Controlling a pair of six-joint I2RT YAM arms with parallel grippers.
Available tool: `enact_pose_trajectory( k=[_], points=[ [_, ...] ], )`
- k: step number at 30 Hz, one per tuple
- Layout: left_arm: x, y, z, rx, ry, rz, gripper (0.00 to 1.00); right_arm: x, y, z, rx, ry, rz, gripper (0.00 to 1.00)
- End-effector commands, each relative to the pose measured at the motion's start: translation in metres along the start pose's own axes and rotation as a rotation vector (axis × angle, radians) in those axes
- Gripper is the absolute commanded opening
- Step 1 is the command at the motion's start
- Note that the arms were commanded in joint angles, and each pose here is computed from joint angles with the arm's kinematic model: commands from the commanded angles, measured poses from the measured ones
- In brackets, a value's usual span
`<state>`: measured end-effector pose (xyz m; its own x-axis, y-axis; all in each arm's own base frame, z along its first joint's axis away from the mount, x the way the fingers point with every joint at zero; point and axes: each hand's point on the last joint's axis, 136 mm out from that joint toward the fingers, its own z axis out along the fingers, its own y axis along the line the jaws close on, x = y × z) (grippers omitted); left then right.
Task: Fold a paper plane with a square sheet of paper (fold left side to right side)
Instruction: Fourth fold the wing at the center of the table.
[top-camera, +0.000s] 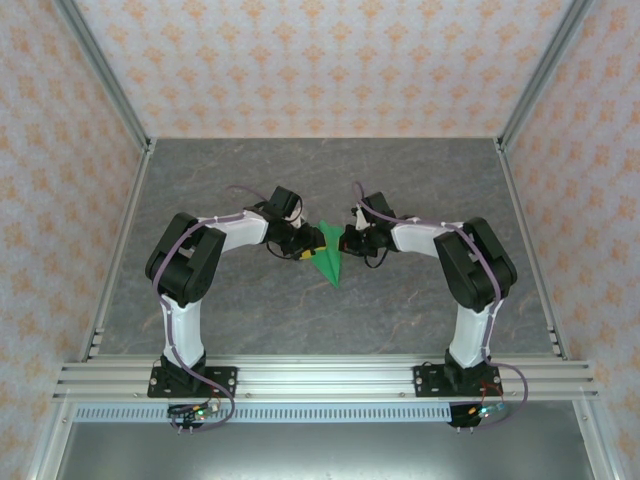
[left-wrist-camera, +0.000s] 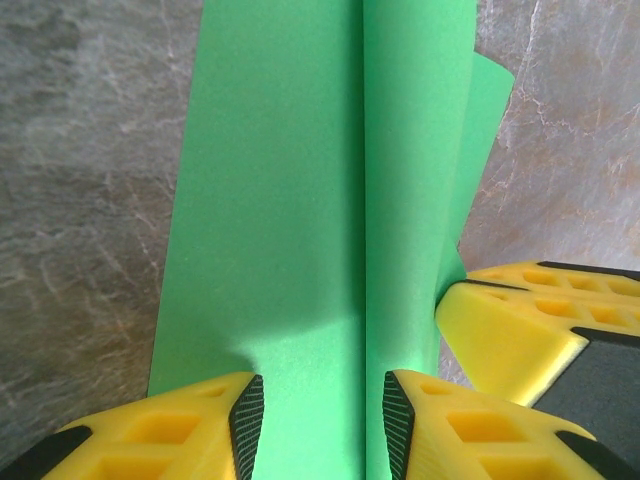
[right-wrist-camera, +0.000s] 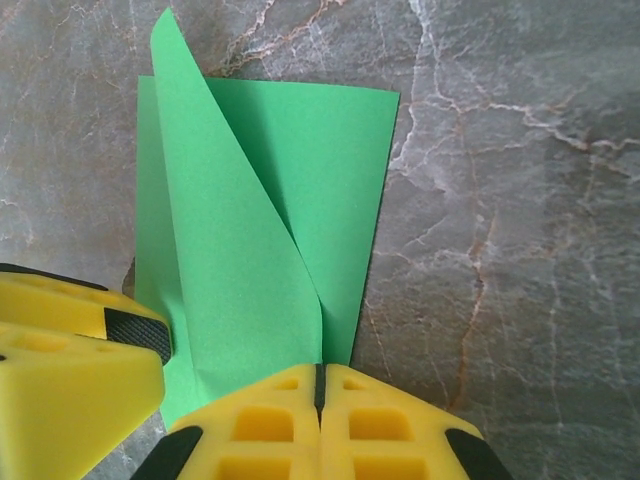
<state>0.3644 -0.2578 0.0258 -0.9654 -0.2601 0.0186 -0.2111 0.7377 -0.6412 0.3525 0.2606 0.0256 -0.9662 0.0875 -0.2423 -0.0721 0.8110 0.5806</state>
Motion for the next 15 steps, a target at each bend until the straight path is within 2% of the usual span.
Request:
enact_pose_trajectory(
  k=[1,9,15],
  points=[
    [0.009,0.021,0.008,-0.083,0.028,-0.013,0.41,-0.008,0.0,0.001,0.021,-0.016,-0.026,0.0],
    [0.009,0.02,0.008,-0.081,0.03,-0.012,0.41,-0.005,-0.006,0.003,0.05,-0.001,-0.03,0.0],
    [0.007,0.01,0.004,-0.051,0.021,0.006,0.41,0.009,-0.019,0.01,0.098,0.057,-0.028,0.0]
  ],
)
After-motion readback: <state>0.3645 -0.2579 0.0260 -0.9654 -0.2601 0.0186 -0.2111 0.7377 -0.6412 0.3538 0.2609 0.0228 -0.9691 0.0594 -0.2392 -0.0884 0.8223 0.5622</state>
